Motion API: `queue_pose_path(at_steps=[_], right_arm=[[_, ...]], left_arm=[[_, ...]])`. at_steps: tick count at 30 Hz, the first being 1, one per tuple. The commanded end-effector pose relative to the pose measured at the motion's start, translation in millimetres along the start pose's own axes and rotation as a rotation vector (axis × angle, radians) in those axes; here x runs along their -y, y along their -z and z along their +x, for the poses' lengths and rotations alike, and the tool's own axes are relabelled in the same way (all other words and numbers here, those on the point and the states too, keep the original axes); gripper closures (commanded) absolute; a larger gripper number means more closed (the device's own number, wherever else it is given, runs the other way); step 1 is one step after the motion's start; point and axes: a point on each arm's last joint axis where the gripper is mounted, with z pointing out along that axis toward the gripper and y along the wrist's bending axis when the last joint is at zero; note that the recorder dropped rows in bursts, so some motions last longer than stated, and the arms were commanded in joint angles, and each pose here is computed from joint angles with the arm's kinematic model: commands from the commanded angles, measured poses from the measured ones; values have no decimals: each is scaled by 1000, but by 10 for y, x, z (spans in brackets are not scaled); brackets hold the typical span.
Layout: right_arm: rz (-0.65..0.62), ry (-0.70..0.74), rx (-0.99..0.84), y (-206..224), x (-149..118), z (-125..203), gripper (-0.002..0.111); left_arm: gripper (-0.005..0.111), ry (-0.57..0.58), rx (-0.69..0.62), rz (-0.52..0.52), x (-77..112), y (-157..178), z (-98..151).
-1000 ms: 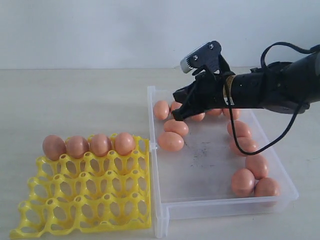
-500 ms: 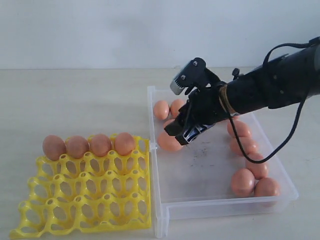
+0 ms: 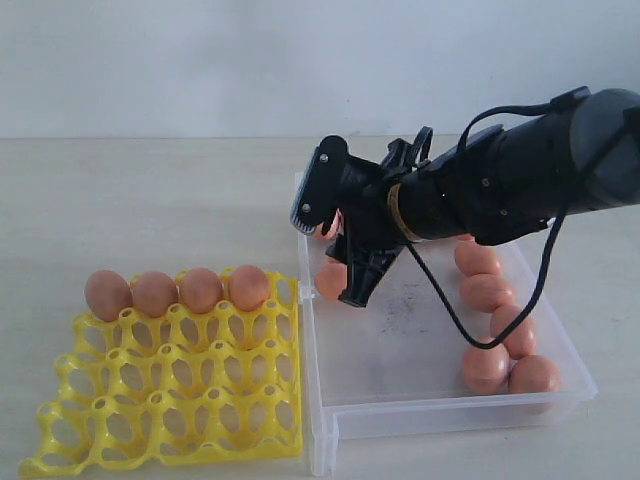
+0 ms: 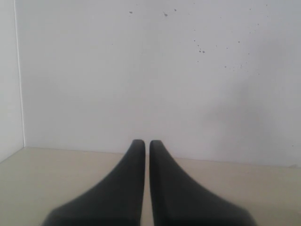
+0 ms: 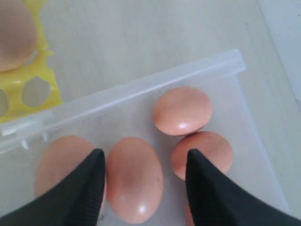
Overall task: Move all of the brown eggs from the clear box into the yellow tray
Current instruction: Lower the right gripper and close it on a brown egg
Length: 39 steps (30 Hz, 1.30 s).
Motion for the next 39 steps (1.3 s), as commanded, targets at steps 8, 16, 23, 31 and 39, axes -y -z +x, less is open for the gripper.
queue_pose_path(at_steps=[8,16,23,31,39], right_arm=[[226,-56,-70,169,178,-86,82],[483,-414,22,437,607,-309,108],[199,-840,151,411,494,-523,108],[188,-552,-148,408,397,-302,108],[-288,-266,-478,530,41,-168,108]], left_arm=[[103,2,9,4,2,1,-15],[103,4,8,21,11,1,-14],[103,4,8,21,11,1,-14],[103,4,8,21,11,1,-14],[103,4,8,21,11,1,-14]])
